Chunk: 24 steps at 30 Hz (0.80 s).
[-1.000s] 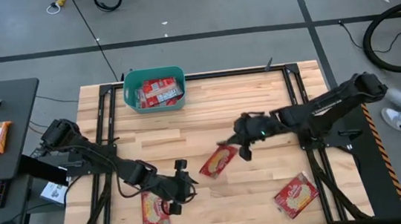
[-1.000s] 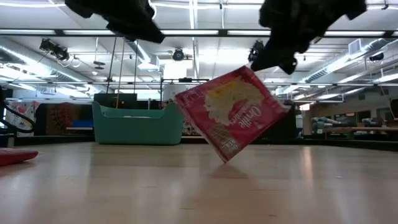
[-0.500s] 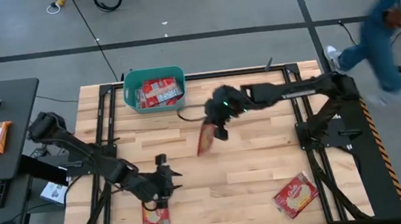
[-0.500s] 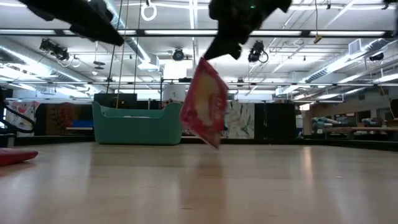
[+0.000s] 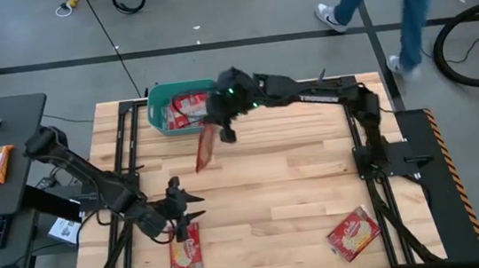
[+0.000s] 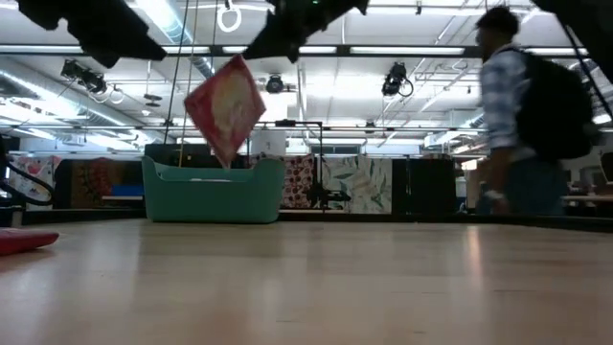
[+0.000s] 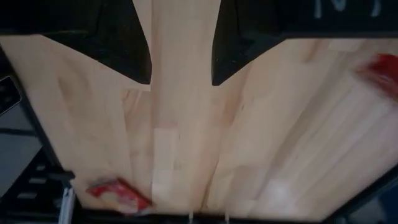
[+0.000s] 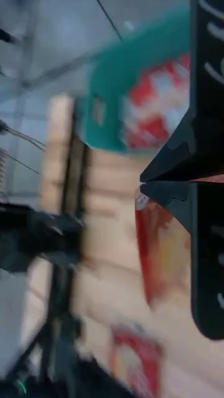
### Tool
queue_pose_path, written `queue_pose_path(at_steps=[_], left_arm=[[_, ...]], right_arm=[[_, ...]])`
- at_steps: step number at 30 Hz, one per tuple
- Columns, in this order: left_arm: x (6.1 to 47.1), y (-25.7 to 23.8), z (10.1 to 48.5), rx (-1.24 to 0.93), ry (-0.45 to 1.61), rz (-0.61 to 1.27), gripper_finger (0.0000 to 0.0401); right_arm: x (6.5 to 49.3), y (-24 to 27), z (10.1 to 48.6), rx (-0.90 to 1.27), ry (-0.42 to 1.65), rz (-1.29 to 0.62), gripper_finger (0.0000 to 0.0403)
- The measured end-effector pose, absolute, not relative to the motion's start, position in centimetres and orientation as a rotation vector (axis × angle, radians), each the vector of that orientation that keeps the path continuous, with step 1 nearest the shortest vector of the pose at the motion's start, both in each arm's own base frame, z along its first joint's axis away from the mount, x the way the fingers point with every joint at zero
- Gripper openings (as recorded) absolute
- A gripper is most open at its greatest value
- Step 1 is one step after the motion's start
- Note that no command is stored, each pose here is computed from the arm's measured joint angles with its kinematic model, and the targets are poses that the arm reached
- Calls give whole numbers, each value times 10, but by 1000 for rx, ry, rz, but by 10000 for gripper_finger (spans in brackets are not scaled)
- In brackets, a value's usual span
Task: Sort popcorn bags into baskets
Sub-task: Put the top popcorn bag into the blue bin
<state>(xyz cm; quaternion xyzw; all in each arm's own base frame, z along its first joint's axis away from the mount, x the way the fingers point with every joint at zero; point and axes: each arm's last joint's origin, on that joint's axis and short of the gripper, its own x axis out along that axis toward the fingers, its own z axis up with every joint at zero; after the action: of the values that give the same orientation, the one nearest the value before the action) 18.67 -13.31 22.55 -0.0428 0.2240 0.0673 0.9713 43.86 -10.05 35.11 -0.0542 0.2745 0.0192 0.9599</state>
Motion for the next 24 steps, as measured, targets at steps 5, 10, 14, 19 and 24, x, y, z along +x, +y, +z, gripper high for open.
queue_pose_path(at_steps=[5, 10, 14, 19, 24], left_arm=[[177, -133, 236, -52, 400, 133, 172], [168, -133, 246, -71, 354, 132, 172], [167, -133, 249, -88, 332, 146, 172], [168, -131, 249, -134, 313, 188, 172], [168, -131, 249, -183, 304, 201, 172]], right_arm=[[462, -131, 368, -218, 461, 3, 1], [478, -167, 368, -309, 378, -39, 1], [485, -198, 353, -330, 269, -57, 1], [494, -232, 325, -339, 200, -54, 2], [499, -259, 290, -280, 186, 0, 2]])
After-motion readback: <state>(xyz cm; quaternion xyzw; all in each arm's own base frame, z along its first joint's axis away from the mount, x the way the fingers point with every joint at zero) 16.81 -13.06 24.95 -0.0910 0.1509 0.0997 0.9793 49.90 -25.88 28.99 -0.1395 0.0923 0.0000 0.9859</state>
